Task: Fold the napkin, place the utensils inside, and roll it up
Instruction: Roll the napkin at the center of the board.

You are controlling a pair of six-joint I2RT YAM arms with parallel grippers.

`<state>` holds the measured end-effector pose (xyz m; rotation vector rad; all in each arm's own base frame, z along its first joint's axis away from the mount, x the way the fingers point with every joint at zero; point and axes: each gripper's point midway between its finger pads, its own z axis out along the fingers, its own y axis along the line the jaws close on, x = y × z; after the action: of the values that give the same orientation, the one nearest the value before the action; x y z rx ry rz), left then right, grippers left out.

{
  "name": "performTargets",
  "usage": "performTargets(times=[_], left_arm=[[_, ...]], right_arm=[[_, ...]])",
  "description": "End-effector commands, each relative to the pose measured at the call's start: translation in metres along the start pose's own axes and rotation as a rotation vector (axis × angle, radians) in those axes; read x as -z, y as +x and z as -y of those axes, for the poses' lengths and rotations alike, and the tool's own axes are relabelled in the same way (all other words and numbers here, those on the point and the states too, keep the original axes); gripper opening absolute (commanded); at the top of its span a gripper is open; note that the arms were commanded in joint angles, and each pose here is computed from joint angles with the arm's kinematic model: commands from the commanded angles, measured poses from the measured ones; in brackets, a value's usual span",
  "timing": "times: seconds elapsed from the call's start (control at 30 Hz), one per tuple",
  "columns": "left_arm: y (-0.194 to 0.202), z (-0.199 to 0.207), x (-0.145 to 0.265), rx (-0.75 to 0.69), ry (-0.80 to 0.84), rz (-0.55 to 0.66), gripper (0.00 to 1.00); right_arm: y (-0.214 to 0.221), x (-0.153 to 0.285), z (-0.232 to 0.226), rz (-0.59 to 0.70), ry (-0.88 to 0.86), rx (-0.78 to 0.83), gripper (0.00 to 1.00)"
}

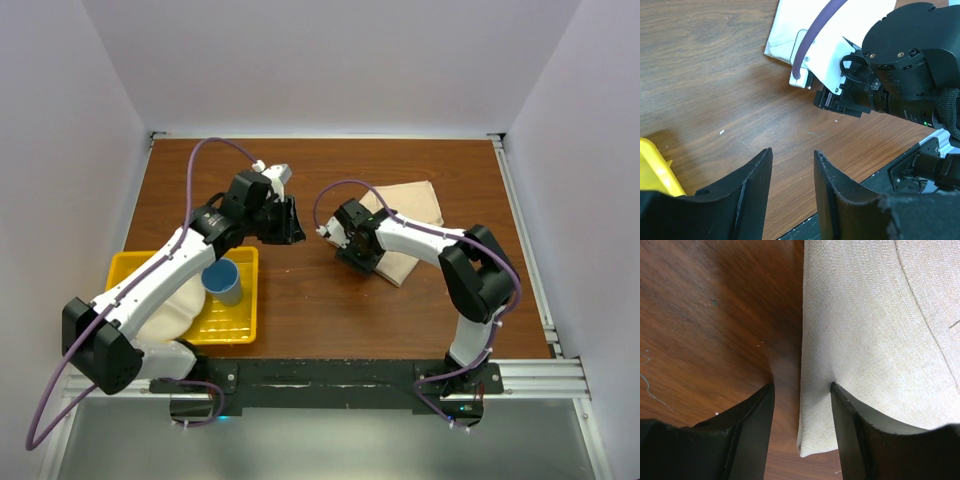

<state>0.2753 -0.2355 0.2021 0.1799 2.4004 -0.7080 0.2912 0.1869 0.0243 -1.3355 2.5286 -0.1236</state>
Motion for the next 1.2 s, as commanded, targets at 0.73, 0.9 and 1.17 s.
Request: performTargets(times=[0.73,0.9,1.17], left_arm=[[-0.008,-0.001,0.007,-0.022,-0.005,0.026,0.43],[-0.001,-0.005,0.003,-0.004,-0.009,0.007,0.45],[0.002,-0.007,-0.007,0.074,0.030,-0.013,0.50]], right_arm=[[-0.002,-0.019,0.017,-0.031,0.108,-0.002,0.40],[0.000,-0.023,0.003,-0.039,0.046,-0.036,0.27],[0.000,-0.022,-0.027,-0.011,-0.060,-0.195,0.13]])
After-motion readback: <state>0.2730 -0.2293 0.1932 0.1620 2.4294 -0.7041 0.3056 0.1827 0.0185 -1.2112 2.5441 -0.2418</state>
